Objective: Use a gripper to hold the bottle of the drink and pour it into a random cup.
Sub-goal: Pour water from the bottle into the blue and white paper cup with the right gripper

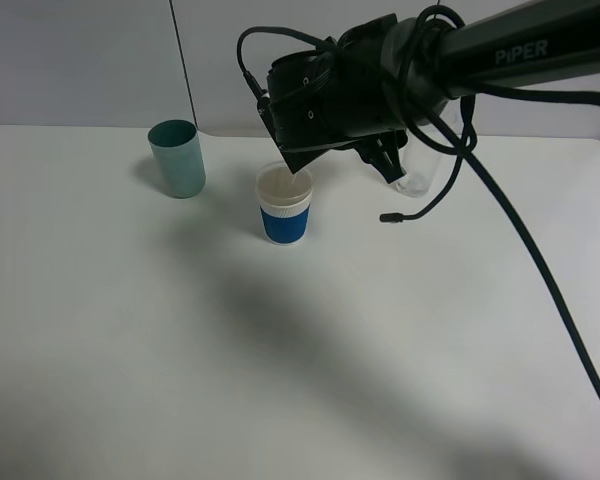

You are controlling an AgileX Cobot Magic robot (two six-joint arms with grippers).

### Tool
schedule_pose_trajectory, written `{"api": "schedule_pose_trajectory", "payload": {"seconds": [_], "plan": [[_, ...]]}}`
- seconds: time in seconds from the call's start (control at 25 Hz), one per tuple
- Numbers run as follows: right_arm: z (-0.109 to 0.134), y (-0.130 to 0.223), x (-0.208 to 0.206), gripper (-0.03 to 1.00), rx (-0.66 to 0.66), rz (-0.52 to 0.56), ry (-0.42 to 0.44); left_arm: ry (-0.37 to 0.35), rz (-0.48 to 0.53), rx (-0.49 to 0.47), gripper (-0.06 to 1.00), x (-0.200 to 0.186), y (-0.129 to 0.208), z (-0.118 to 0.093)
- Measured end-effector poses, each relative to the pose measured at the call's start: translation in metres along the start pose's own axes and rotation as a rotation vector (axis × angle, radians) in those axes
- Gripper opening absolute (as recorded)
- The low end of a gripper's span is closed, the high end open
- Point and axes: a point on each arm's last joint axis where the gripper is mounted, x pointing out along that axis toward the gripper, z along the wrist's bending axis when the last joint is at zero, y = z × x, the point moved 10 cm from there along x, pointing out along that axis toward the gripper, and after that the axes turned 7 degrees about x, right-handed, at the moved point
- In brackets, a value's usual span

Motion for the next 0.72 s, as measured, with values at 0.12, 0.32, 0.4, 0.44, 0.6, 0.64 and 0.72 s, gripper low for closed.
{"api": "schedule_pose_trajectory", "payload": {"seconds": [0.12, 0.32, 0.4, 0.44, 0.6, 0.64, 0.72], "plan": [[0.0, 0.0, 0.0, 0.58, -0.004, 0.0, 0.001, 0.0, 0.0, 0.0, 0.99, 0.0, 0.0, 0.0], [-0.003, 0.001, 0.0, 0.58, -0.011, 0.004, 0.014, 0.0, 0.0, 0.0, 0.99, 0.0, 0.0, 0.0], [-0.003, 0.001, 0.0, 0.58, -0.012, 0.005, 0.016, 0.0, 0.0, 0.0, 0.99, 0.0, 0.0, 0.0], [-0.004, 0.001, 0.0, 0.58, -0.015, 0.006, 0.021, 0.0, 0.0, 0.0, 0.99, 0.0, 0.0, 0.0], [-0.009, 0.002, -0.001, 0.58, -0.017, 0.01, 0.04, 0.0, 0.0, 0.0, 0.99, 0.0, 0.0, 0.0], [-0.009, 0.002, -0.001, 0.58, -0.017, 0.01, 0.04, 0.0, 0.0, 0.0, 0.99, 0.0, 0.0, 0.0], [-0.012, 0.003, -0.001, 0.58, -0.021, 0.014, 0.051, 0.0, 0.0, 0.0, 0.99, 0.0, 0.0, 0.0]]}}
